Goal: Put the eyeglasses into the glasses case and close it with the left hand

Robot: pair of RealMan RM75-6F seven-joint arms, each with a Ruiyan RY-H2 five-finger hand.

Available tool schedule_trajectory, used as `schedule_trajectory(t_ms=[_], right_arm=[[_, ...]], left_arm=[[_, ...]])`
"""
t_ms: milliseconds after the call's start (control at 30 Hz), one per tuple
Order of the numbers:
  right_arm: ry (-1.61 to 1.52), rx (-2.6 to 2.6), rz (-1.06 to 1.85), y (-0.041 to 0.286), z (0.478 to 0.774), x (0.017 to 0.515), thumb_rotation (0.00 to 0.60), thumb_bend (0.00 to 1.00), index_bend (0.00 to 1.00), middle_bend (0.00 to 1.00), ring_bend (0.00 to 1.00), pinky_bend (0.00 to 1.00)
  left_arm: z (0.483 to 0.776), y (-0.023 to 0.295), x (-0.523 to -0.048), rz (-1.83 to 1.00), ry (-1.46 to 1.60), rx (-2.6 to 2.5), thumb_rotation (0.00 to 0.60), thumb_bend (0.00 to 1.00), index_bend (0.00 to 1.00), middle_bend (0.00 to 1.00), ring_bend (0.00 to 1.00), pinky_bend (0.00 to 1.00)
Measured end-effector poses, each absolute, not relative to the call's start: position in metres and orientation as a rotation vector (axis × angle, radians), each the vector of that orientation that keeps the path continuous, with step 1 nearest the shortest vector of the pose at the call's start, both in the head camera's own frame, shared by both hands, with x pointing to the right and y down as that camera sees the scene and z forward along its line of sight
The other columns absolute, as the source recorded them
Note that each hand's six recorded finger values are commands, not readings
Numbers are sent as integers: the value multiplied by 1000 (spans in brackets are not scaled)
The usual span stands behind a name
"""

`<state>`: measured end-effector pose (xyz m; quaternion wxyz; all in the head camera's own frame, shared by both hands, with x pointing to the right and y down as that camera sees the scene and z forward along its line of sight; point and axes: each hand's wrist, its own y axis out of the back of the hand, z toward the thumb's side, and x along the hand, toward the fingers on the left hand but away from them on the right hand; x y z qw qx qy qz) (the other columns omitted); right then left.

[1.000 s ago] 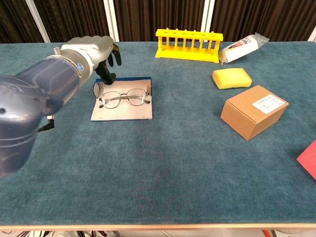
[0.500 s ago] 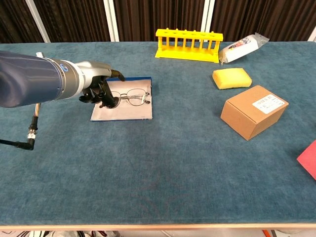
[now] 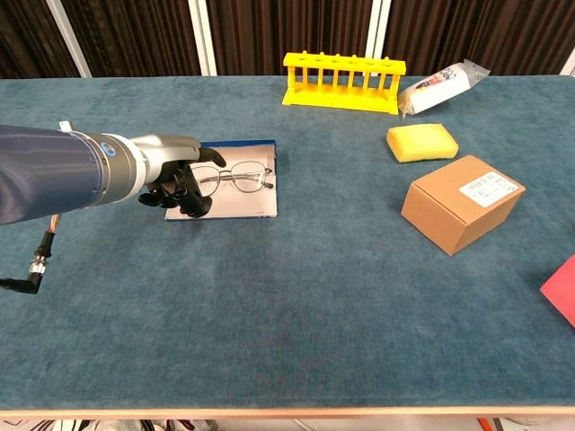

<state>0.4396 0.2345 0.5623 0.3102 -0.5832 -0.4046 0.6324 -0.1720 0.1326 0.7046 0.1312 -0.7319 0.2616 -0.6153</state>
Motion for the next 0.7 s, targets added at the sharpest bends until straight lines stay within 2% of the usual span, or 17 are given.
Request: schedule_trajectory(t_ms=[700], right_arm=[[-1074, -1533, 1676, 234, 562, 441, 600, 145, 72, 20, 99, 227]], left_arm=[[721, 131, -180, -1815, 756, -2089, 600, 573, 0, 818, 825, 923]])
